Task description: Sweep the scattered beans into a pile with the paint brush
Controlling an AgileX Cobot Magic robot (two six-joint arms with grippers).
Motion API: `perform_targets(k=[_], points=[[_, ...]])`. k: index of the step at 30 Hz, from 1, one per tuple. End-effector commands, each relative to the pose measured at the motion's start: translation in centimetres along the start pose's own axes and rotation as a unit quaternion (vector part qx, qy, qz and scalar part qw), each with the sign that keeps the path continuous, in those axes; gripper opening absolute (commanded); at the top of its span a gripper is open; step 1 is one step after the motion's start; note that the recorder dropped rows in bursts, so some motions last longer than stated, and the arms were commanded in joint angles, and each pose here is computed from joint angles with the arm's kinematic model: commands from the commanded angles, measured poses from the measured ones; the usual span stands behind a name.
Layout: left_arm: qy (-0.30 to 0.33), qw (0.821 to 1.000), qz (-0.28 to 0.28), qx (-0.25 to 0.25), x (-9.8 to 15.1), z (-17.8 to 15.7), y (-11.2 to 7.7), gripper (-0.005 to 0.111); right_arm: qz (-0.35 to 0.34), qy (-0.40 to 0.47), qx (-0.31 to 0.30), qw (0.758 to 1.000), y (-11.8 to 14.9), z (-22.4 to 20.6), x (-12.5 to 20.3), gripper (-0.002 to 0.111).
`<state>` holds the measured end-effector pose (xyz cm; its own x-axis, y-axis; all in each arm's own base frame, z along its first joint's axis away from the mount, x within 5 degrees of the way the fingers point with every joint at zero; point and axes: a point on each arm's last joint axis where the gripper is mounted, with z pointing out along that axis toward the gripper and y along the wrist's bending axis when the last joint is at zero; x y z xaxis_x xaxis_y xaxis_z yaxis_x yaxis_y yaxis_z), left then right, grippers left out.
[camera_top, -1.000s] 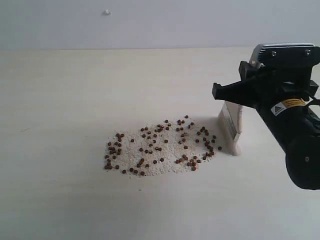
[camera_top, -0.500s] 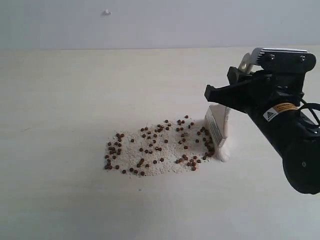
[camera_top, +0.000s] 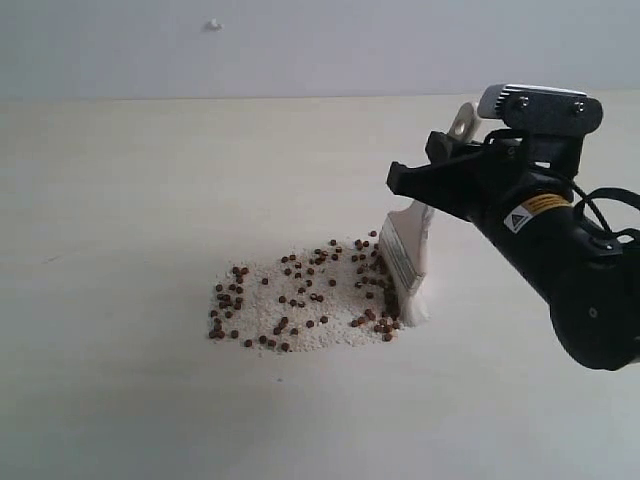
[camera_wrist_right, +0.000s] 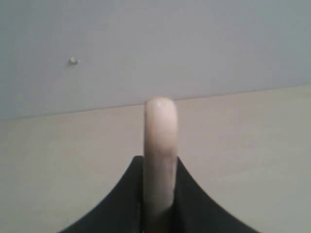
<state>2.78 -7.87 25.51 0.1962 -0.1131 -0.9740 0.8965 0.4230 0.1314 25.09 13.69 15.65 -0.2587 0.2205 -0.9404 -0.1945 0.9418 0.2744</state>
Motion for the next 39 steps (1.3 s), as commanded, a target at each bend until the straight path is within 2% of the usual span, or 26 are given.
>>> perform_targets(k=[1,6,19,26,33,39], points=[[0.0,1.0,-0.003,0.0,0.1,-0.1,0.0,0.0,-0.002,0.007,0.004,1.0,0.0,0.1,0.1,0.0],[0.0,1.0,-0.003,0.0,0.1,-0.1,0.0,0.0,-0.02,-0.005,0.034,0.999,-0.5,-0.2,-0.6,0.0],[0.001,1.0,-0.002,0.0,0.1,-0.1,0.0,0.0,-0.02,-0.031,0.013,0.999,0.2,-1.2,-2.9,0.0],[0.001,1.0,-0.002,0.0,0.1,-0.1,0.0,0.0,-0.059,-0.057,0.026,0.996,0.1,-1.5,-3.8,0.0],[0.001,1.0,-0.002,0.0,0.1,-0.1,0.0,0.0,-0.082,-0.034,0.023,0.996,0.3,0.7,-6.1,0.0],[0.001,1.0,-0.002,0.0,0.1,-0.1,0.0,0.0,-0.123,-0.04,0.001,0.992,-1.1,1.7,-7.4,0.0]])
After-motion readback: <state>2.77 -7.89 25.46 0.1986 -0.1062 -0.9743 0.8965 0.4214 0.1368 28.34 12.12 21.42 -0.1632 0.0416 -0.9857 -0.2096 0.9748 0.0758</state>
